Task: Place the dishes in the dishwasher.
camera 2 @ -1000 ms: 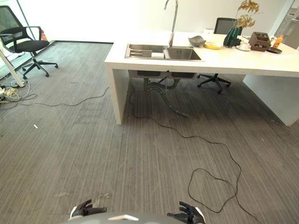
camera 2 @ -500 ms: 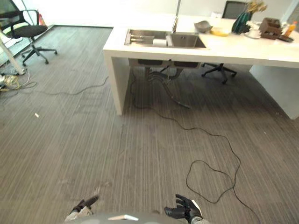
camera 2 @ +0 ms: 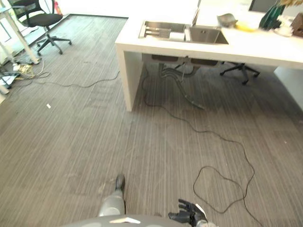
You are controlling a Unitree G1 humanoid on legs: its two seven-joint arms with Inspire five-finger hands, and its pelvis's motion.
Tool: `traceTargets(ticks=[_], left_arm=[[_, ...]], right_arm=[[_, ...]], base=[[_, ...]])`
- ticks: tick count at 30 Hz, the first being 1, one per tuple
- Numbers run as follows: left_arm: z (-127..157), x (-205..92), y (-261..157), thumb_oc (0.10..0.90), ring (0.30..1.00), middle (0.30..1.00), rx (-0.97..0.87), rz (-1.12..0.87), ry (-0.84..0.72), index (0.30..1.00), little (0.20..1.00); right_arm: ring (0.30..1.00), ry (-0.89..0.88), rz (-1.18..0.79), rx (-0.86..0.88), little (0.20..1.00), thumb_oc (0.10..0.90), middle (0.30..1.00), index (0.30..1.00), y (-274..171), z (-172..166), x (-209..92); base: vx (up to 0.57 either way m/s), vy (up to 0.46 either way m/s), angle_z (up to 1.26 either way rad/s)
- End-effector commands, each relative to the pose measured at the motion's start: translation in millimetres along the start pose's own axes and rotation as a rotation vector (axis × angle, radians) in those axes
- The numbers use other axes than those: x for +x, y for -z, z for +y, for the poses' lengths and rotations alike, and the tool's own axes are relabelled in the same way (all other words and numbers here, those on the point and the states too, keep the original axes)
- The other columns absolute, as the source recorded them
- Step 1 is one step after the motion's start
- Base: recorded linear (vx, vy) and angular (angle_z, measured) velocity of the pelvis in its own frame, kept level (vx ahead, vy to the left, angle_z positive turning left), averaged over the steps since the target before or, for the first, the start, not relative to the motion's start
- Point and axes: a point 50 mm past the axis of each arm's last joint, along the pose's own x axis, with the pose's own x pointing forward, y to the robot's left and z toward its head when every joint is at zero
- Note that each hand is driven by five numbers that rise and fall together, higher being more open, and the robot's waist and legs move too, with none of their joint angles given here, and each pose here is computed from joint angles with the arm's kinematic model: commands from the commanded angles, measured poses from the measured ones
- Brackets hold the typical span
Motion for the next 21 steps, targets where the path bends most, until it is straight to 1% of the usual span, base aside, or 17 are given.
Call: traceTargets(ticks=[1, 2, 4, 6, 7, 8, 9, 10, 11, 12, 14, 15, 16, 17, 18, 21], left_arm=[[-33, -1, -7, 0.8, 0.9, 0.9, 0.033, -0.066, 0.091, 0.9, 0.9], [-33, -1, -7, 0.8, 0.9, 0.9, 0.033, -0.066, 0.091, 0.9, 0.9], [-49, -3, -17, 0.8, 0.9, 0.9, 0.105, -0.118, 0.155, 0.9, 0.9], [-80, -9, -40, 0.8, 0.9, 0.9, 0.183, -0.239, 0.249, 0.9, 0.9], [-104, -18, -56, 0.8, 0.9, 0.9, 0.235, -0.344, 0.32, 0.9, 0.9], [-105, -18, -55, 0.8, 0.9, 0.9, 0.236, -0.343, 0.32, 0.9, 0.9], [-145, -46, -79, 0.8, 0.9, 0.9, 0.242, -0.535, 0.488, 0.9, 0.9], [-158, -60, -83, 0.8, 0.9, 0.9, 0.18, -0.575, 0.587, 0.9, 0.9], [-187, -103, -112, 0.8, 0.9, 0.9, 0.159, -0.759, 0.776, 0.9, 0.9], [-196, -120, -119, 0.8, 0.9, 0.9, 0.201, -0.827, 0.839, 0.9, 0.9], [-216, -165, -140, 0.8, 0.9, 0.9, 0.221, -1.013, 0.947, 0.9, 0.9], [-223, -212, -170, 0.8, 0.9, 0.9, 0.236, -1.263, 0.929, 0.9, 0.9], [-223, -213, -170, 0.8, 0.9, 0.9, 0.238, -1.264, 0.925, 0.9, 0.9], [-234, -240, -175, 0.8, 0.9, 0.9, 0.155, -1.313, 0.913, 0.9, 0.9], [-235, -240, -175, 0.8, 0.9, 0.9, 0.153, -1.311, 0.912, 0.9, 0.9], [-246, -283, -190, 0.8, 0.9, 0.9, 0.152, -1.494, 0.879, 0.9, 0.9]], right_arm=[[0.9, -0.083, -0.15, 0.006, 0.9, 0.8, 0.9, 0.9, -27, 25, 7], [0.9, -0.083, -0.15, 0.006, 0.9, 0.8, 0.9, 0.9, -27, 25, 7], [0.9, -0.071, -0.176, -0.007, 0.9, 0.8, 0.9, 0.9, -36, 20, 9], [0.9, -0.056, -0.241, 0.004, 0.9, 0.8, 0.9, 0.9, -52, 18, 10], [0.9, -0.047, -0.274, 0.022, 0.9, 0.8, 0.9, 0.9, -59, 17, 11], [0.9, -0.045, -0.273, 0.022, 0.9, 0.8, 0.9, 0.9, -59, 17, 10], [0.9, -0.014, -0.323, 0.061, 0.9, 0.8, 0.9, 0.9, -67, 15, 10], [0.9, -0.024, -0.347, 0.088, 0.9, 0.8, 0.9, 0.9, -70, 17, 8], [0.9, -0.002, -0.35, 0.088, 0.9, 0.8, 0.9, 0.9, -65, 7, 4], [0.9, 0.015, -0.338, 0.09, 0.9, 0.8, 0.9, 0.9, -60, 0, 2], [0.9, 0.038, -0.306, 0.108, 0.9, 0.8, 0.9, 0.9, -49, -10, -2], [0.9, 0.057, -0.285, 0.149, 0.9, 0.8, 0.9, 0.9, -38, -18, -6], [0.9, 0.056, -0.285, 0.149, 0.9, 0.8, 0.9, 0.9, -38, -18, -6], [0.9, 0.079, -0.309, 0.228, 0.9, 0.8, 0.9, 0.9, -38, -19, -7], [0.9, 0.081, -0.311, 0.228, 0.9, 0.8, 0.9, 0.9, -38, -20, -7], [0.9, 0.074, -0.315, 0.223, 0.9, 0.8, 0.9, 0.9, -38, -20, -9]], base=[[0.39, 0.202, -0.39], [0.11, 0.074, -0.57], [0.33, 0.239, -0.48], [0.31, 0.251, -0.01], [0.18, 0.151, 0.01], [0.2, 0.174, 0.07], [0.21, 0.156, 0.4], [0.45, 0.243, 0.38], [0.48, 0.163, 0.22], [0.53, 0.108, -0.19], [0.5, -0.049, 0.05], [0.46, -0.105, 0.46], [0.62, -0.182, 0.51], [0.33, -0.083, 0.37], [0.46, -0.131, 0.31], [0.37, -0.125, 0.36]])
